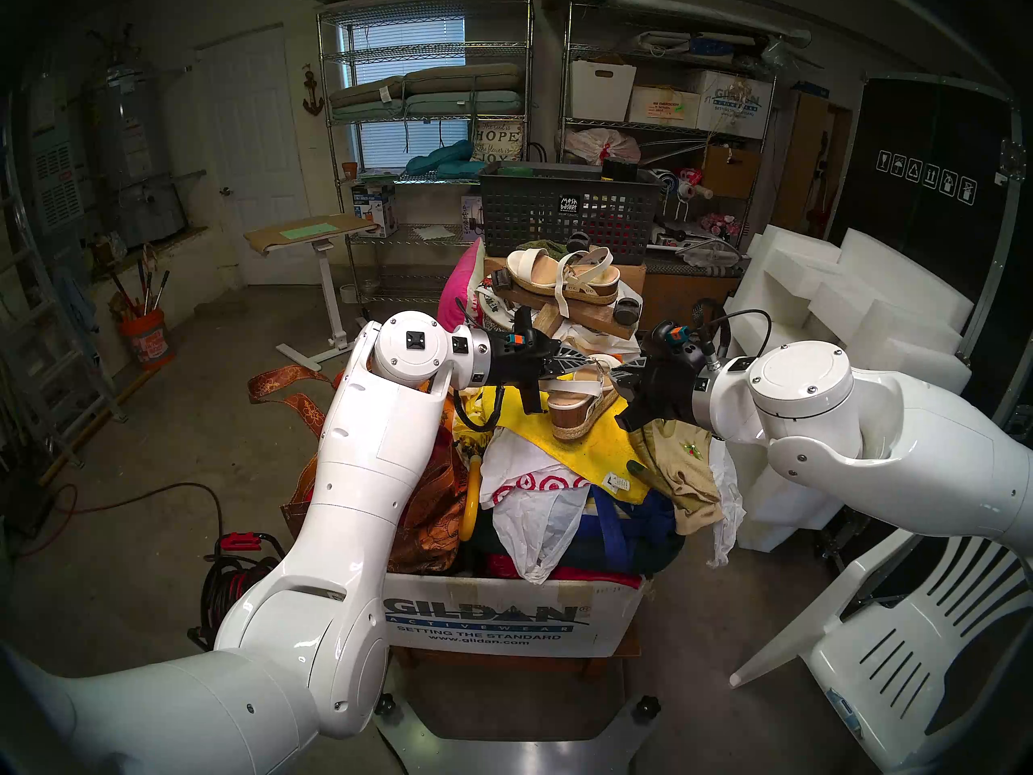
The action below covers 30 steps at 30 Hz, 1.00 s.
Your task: Unbuckle a shoe
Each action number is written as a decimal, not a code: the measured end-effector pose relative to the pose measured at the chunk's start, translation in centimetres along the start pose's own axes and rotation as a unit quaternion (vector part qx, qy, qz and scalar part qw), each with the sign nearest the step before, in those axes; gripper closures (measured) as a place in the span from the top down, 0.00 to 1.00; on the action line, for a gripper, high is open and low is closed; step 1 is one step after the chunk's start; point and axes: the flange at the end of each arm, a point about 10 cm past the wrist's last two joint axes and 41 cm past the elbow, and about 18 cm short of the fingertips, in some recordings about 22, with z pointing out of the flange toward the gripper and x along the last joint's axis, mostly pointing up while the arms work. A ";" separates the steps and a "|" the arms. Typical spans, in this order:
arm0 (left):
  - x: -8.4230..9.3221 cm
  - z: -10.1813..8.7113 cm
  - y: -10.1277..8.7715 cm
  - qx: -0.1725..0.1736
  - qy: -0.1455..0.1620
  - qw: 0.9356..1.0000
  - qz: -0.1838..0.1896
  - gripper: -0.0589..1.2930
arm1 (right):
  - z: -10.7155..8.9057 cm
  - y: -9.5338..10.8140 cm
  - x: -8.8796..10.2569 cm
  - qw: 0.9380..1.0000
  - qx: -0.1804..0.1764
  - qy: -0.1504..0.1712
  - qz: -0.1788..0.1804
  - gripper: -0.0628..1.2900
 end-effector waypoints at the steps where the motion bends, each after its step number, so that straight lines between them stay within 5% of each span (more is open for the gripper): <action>1: 0.0 0.0 0.0 0.000 0.000 1.000 0.000 0.03 | 0.2 0.0 0.0 1.000 0.002 0.001 0.000 0.25; 30: 0.1 -0.5 0.1 -0.018 -0.002 1.000 -0.006 0.03 | 1.3 -0.6 0.2 1.000 0.000 -0.009 -0.001 0.30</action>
